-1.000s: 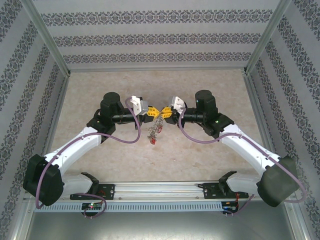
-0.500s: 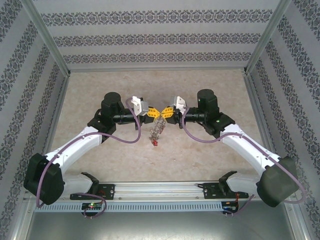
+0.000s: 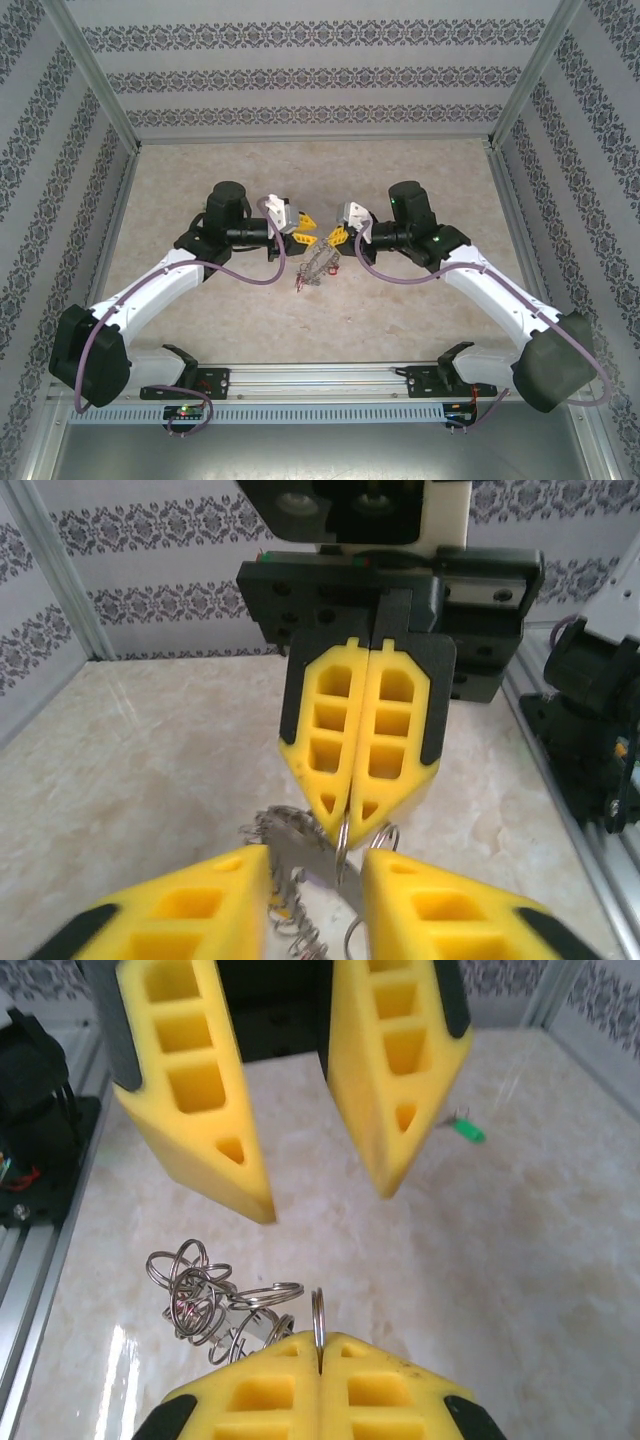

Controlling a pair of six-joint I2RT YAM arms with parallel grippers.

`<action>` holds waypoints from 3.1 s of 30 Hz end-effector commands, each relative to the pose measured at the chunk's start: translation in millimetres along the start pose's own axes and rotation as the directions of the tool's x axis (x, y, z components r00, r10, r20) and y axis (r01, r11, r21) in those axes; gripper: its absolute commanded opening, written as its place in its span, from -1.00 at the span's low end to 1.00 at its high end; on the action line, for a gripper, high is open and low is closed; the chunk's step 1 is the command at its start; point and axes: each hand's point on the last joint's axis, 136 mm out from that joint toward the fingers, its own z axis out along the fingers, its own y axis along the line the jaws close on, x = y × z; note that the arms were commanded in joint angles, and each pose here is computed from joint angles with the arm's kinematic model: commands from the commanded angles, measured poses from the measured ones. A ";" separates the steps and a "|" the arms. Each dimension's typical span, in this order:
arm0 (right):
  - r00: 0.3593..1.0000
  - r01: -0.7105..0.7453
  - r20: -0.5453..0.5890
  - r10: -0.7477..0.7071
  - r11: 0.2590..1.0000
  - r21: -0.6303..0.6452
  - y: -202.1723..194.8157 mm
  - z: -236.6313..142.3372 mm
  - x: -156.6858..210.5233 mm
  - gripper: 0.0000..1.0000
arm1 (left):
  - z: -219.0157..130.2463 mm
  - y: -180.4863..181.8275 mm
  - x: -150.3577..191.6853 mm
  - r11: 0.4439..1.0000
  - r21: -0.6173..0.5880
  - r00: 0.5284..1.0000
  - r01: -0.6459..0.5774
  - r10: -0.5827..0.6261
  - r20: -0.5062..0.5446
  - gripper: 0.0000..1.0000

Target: Put the keys on the keyring

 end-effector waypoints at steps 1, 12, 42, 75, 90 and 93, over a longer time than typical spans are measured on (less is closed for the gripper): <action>0.992 -0.011 -0.126 0.012 1.000 0.011 -6.4 -5.5 3.0 -1.00 | -6.4 7.6 15.0 0.998 0.000 0.997 0.063 -0.063 -0.035 -0.19; 0.629 -0.482 -0.537 0.562 0.824 0.298 -14.5 -13.6 49.6 -1.00 | 4.7 19.0 48.9 0.984 -0.048 0.984 0.173 -0.175 -0.027 -0.06; 0.079 -0.463 -0.851 0.518 0.776 0.429 17.0 -41.8 128.7 -1.00 | 53.6 5.0 90.5 0.968 0.019 0.964 0.251 -0.252 0.081 -0.06; 0.788 0.056 -0.614 0.041 0.989 0.138 -17.2 7.7 203.2 -1.00 | 88.6 -14.3 185.8 0.986 0.049 0.939 0.157 -0.133 -0.316 -0.11; 0.691 0.049 -0.723 0.002 0.998 0.049 -20.8 10.8 224.0 -1.00 | 111.0 -8.2 158.0 0.976 0.138 0.982 0.165 -0.150 -0.118 -0.40; 0.739 0.033 -0.674 0.005 0.999 0.043 -19.5 13.9 221.8 -0.65 | 111.6 -5.3 158.0 0.978 0.120 0.981 0.171 -0.158 -0.109 -0.40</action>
